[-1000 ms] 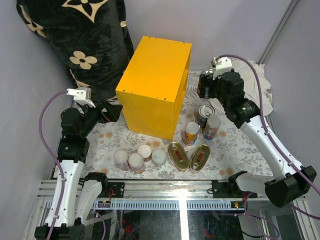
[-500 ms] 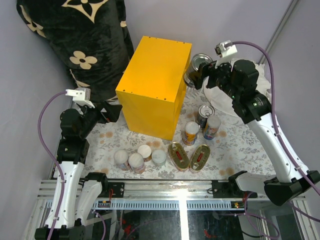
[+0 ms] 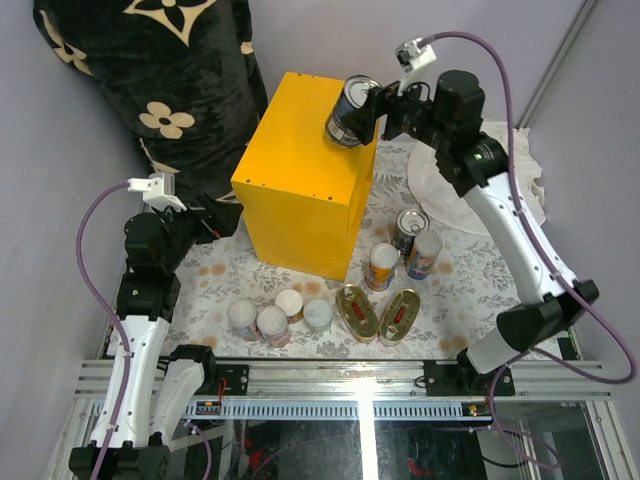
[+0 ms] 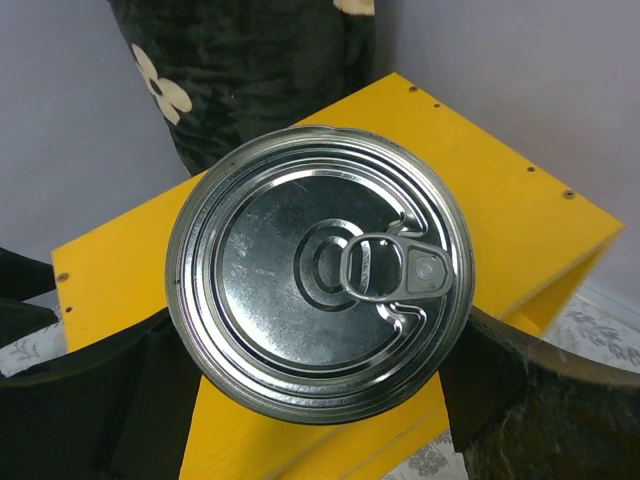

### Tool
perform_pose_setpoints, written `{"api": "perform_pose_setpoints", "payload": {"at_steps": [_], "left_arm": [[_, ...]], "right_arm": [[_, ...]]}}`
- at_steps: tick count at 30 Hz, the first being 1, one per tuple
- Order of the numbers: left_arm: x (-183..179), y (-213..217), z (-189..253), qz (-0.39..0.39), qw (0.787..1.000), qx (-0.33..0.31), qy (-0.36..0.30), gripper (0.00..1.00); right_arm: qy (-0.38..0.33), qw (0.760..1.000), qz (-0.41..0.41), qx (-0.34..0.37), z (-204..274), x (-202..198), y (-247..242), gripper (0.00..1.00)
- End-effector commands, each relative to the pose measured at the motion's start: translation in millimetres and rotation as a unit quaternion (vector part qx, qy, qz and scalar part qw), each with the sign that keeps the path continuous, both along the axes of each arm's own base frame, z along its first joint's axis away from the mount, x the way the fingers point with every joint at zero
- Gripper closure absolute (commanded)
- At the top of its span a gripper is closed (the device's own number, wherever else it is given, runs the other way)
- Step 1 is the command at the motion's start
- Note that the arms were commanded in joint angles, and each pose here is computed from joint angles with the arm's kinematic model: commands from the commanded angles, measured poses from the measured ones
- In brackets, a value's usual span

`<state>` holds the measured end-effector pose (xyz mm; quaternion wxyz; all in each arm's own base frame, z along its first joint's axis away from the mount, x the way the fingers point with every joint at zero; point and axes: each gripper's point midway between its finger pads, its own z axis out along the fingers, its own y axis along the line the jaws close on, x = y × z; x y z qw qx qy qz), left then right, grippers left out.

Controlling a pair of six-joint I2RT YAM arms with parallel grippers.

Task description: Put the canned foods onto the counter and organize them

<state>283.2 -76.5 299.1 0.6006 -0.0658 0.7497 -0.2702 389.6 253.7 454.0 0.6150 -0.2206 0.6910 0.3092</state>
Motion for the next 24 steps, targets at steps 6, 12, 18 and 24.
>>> {"api": "perform_pose_setpoints", "payload": {"at_steps": [6,12,18,24], "left_arm": [[1.4,18.0,72.9,0.072,0.993,-0.063,-0.063,0.00],[21.4,27.5,133.8,0.097,0.983,-0.072,-0.137,0.00],[91.8,27.1,163.0,0.075,0.972,-0.033,-0.221,0.00],[186.1,-3.1,157.4,0.013,0.975,0.013,-0.221,0.00]], "right_arm": [[-0.095,0.993,0.066,0.024,56.4,2.2,46.5,0.82],[-0.060,0.994,0.086,0.025,23.9,22.0,68.1,0.25],[-0.028,0.994,0.091,0.045,7.2,21.0,73.0,0.00],[-0.022,0.995,0.079,0.049,-3.0,2.7,59.1,0.01]]}}
